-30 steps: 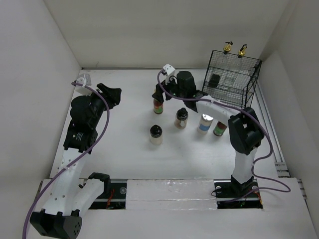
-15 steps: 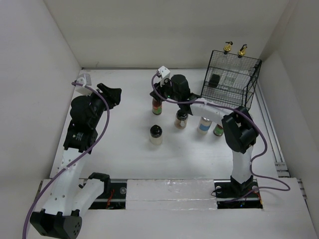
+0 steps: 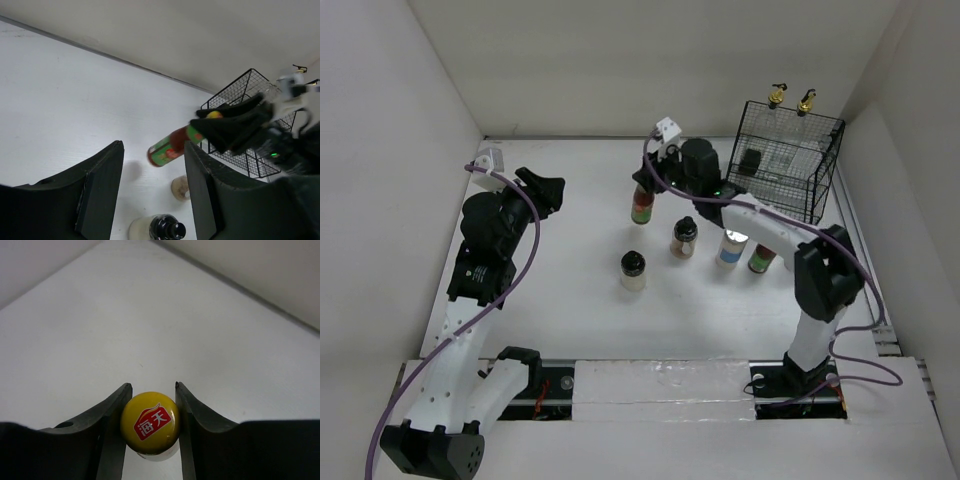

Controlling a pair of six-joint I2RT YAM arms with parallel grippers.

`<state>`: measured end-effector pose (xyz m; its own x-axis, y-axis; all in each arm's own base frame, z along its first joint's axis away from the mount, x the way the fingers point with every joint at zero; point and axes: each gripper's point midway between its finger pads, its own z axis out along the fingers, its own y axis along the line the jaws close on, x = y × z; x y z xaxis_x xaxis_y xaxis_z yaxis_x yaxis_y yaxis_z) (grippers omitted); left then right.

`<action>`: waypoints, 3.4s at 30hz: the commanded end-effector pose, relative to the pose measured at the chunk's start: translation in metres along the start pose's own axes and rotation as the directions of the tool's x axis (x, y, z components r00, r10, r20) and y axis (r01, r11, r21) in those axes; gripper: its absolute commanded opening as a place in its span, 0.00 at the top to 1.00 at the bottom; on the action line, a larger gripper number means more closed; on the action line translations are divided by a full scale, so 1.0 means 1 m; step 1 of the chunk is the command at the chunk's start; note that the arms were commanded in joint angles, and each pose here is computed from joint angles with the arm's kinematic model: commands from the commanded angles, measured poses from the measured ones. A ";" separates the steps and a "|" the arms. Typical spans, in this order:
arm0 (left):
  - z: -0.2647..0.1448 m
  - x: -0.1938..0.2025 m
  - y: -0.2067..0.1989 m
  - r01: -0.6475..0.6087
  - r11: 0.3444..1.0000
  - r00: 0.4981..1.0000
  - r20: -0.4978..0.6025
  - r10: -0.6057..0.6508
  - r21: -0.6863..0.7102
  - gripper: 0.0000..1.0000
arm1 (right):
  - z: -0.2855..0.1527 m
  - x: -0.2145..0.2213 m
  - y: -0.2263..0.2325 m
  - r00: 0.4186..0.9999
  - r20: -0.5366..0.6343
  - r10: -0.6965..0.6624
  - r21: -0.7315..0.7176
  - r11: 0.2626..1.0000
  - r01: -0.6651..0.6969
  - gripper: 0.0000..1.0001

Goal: Organize the condiment bottles

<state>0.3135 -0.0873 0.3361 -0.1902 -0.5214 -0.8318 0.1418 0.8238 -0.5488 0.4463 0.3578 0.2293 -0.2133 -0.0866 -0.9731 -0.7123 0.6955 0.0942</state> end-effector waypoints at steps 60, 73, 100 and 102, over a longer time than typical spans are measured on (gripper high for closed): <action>-0.005 -0.021 -0.017 -0.002 0.998 0.998 0.070 -0.003 0.067 0.53 | -0.273 -0.101 -0.428 0.960 0.279 -0.018 0.851 0.467 -0.239 0.93; -0.007 -0.024 -0.017 -0.012 0.998 0.996 0.084 0.006 0.064 0.53 | -0.255 -0.063 -0.432 0.973 0.229 0.039 0.869 0.443 -0.222 0.76; -0.007 -0.019 -0.021 0.005 0.996 0.998 0.065 -0.011 0.092 0.53 | -0.288 -0.043 -0.184 0.921 0.380 0.087 0.750 0.554 -0.361 0.61; -0.007 -0.020 -0.020 0.005 0.996 0.998 0.070 -0.011 0.084 0.53 | -0.291 -0.029 -0.166 0.931 0.349 0.105 0.751 0.563 -0.345 0.43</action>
<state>0.3079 -0.0915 0.3463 -0.1768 -0.5299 -0.8294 0.1820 0.8106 -0.5567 0.3974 0.0465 0.2916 -0.0926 0.2209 -0.9709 0.1139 0.9710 0.2101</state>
